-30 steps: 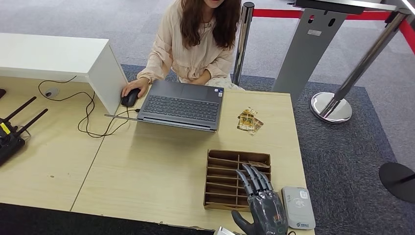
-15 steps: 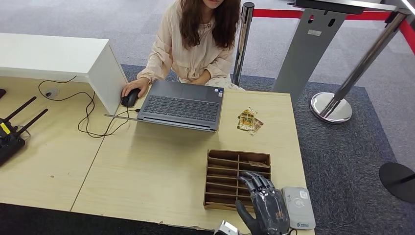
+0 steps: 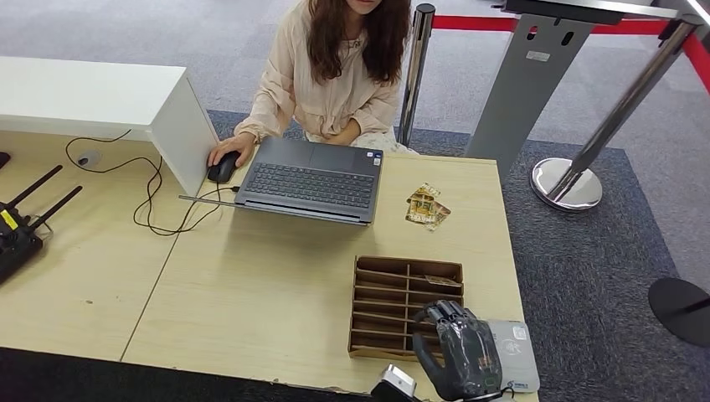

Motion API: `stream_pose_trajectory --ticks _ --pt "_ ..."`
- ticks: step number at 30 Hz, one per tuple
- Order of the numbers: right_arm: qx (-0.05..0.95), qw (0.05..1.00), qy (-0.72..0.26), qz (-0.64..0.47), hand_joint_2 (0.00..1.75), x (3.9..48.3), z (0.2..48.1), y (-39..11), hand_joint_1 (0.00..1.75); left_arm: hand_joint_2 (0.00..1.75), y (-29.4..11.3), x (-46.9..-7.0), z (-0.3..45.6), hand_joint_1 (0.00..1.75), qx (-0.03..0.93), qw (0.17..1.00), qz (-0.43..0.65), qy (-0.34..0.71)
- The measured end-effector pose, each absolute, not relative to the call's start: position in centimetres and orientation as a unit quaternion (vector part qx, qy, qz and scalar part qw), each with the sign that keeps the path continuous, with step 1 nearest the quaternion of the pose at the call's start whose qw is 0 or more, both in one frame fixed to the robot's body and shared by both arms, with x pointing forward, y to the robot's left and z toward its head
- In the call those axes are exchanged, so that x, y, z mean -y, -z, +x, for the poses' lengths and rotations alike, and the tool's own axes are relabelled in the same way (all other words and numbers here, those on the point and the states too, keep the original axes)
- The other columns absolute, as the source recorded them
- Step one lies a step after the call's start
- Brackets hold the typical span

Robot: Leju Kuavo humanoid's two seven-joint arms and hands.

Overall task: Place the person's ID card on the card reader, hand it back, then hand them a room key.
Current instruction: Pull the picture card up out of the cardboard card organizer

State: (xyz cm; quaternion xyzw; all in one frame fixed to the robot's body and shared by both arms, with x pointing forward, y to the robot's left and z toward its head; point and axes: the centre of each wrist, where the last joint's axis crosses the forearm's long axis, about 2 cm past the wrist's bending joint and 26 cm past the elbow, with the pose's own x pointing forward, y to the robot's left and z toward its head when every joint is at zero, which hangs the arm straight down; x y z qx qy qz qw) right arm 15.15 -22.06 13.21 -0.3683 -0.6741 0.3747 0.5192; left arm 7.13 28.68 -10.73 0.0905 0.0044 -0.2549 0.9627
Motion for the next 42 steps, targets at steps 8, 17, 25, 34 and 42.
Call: stream_pose_trajectory --ticks 8,17,25,34,42 --pt "0.669 0.525 -0.372 -0.371 1.75 22.2 15.3 -13.1 0.98 0.00 10.7 -28.7 7.1 0.00 -0.004 0.963 0.091 0.255" --pt "0.662 0.536 -0.372 -0.369 1.75 22.3 15.4 -12.8 1.03 0.00 10.7 -28.7 7.1 0.00 -0.005 0.963 0.090 0.253" --pt "0.652 0.547 -0.372 -0.370 1.75 22.5 15.6 -12.4 1.06 0.00 10.7 -28.7 7.1 0.00 -0.005 0.963 0.090 0.254" --pt "0.642 0.555 -0.378 -0.371 1.75 22.8 15.7 -11.8 1.09 0.00 10.7 -28.7 7.1 0.00 -0.005 0.963 0.090 0.253" --pt "0.638 0.558 -0.379 -0.370 1.75 22.8 15.8 -11.7 1.11 0.00 10.7 -28.7 7.1 0.00 -0.005 0.963 0.090 0.253"
